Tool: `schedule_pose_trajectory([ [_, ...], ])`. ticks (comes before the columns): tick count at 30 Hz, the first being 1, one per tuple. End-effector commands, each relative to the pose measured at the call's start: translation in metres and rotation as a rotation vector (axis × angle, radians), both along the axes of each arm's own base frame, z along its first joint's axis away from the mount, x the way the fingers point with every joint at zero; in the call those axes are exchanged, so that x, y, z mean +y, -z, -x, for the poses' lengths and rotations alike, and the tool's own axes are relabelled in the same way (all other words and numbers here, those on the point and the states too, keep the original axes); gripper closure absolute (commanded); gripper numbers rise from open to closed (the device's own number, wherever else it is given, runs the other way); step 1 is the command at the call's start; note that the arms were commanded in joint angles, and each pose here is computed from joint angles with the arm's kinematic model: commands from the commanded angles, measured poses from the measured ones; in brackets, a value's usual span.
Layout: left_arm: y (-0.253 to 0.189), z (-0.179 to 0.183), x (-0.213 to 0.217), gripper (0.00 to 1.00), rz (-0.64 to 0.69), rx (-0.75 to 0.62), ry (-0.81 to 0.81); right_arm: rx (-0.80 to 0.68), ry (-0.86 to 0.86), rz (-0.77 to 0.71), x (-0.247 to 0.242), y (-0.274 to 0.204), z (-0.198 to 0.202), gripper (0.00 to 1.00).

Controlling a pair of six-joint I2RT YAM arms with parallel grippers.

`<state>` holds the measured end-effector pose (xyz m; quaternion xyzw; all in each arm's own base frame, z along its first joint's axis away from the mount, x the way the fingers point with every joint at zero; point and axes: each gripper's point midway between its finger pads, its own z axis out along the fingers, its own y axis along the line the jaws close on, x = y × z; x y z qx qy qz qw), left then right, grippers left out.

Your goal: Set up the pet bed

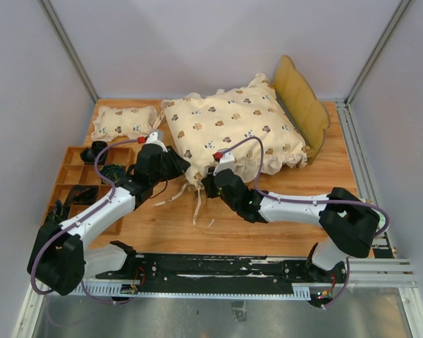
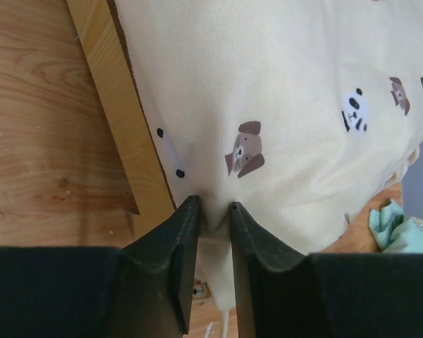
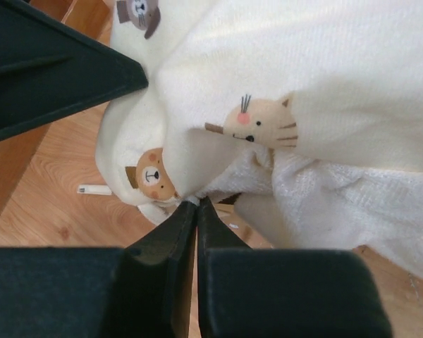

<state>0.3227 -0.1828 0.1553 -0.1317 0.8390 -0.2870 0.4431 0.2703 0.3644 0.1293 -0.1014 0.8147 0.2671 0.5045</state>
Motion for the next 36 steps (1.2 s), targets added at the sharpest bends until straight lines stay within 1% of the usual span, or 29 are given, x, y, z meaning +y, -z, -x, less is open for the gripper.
schedule_pose_trajectory([
  [1,-0.001,-0.008,0.002,0.8,0.007,-0.034,-0.021,-0.038,0.008,0.018,-0.009,-0.015,-0.004,1.0],
  [4,0.004,-0.011,0.007,0.96,-0.027,-0.032,-0.039,-0.033,0.02,0.156,-0.036,-0.022,0.001,1.0],
  [5,0.006,-0.012,0.009,1.0,-0.04,-0.028,-0.044,-0.026,0.014,0.2,-0.046,-0.026,0.005,1.0],
  [8,0.01,-0.013,0.011,1.0,-0.052,-0.025,-0.05,0.033,-0.07,0.332,-0.06,-0.019,0.02,1.0],
  [11,0.013,-0.013,0.01,1.0,-0.053,-0.024,-0.05,0.104,-0.202,0.397,-0.056,-0.012,0.038,1.0],
  [13,0.016,-0.015,0.011,1.0,-0.056,-0.025,-0.055,0.128,-0.241,0.45,-0.056,-0.016,0.042,1.0],
  [15,0.019,-0.016,0.013,1.0,-0.064,-0.021,-0.068,0.134,-0.223,0.515,-0.061,-0.033,0.036,1.0],
  [16,0.022,-0.016,0.015,1.0,-0.072,-0.013,-0.075,0.14,-0.216,0.573,-0.069,-0.038,0.036,1.0],
  [18,0.024,-0.017,0.016,1.0,-0.077,-0.011,-0.082,0.131,-0.199,0.629,-0.076,-0.056,0.031,1.0],
  [22,0.03,-0.018,0.017,1.0,-0.087,0.003,-0.091,0.09,-0.164,0.672,-0.084,-0.087,0.023,1.0],
  [23,0.03,-0.017,0.017,1.0,-0.083,0.005,-0.09,0.086,-0.151,0.661,-0.084,-0.09,0.022,1.0],
  [24,0.031,-0.017,0.016,1.0,-0.081,0.007,-0.086,0.089,-0.152,0.644,-0.083,-0.087,0.023,0.94],
  [25,0.031,-0.017,0.015,1.0,-0.074,0.005,-0.085,0.09,-0.143,0.612,-0.08,-0.083,0.024,0.82],
  [26,0.032,-0.016,0.015,1.0,-0.072,0.006,-0.083,0.099,-0.122,0.576,-0.08,-0.073,0.026,0.73],
  [27,0.032,-0.016,0.015,1.0,-0.072,0.006,-0.082,0.099,-0.095,0.516,-0.076,-0.066,0.025,0.68],
  [30,0.03,-0.015,0.013,1.0,-0.061,0.006,-0.076,0.122,-0.041,0.297,-0.059,-0.038,0.028,0.62],
  [32,0.028,-0.014,0.011,1.0,-0.047,0.0,-0.07,0.15,0.033,0.176,-0.056,-0.017,0.026,0.58],
  [33,0.027,-0.014,0.011,1.0,-0.044,-0.001,-0.068,0.141,0.042,0.119,-0.049,-0.017,0.023,0.56],
  [36,0.028,-0.013,0.01,1.0,-0.042,0.003,-0.064,0.118,0.065,-0.018,-0.033,-0.023,0.015,0.54],
])
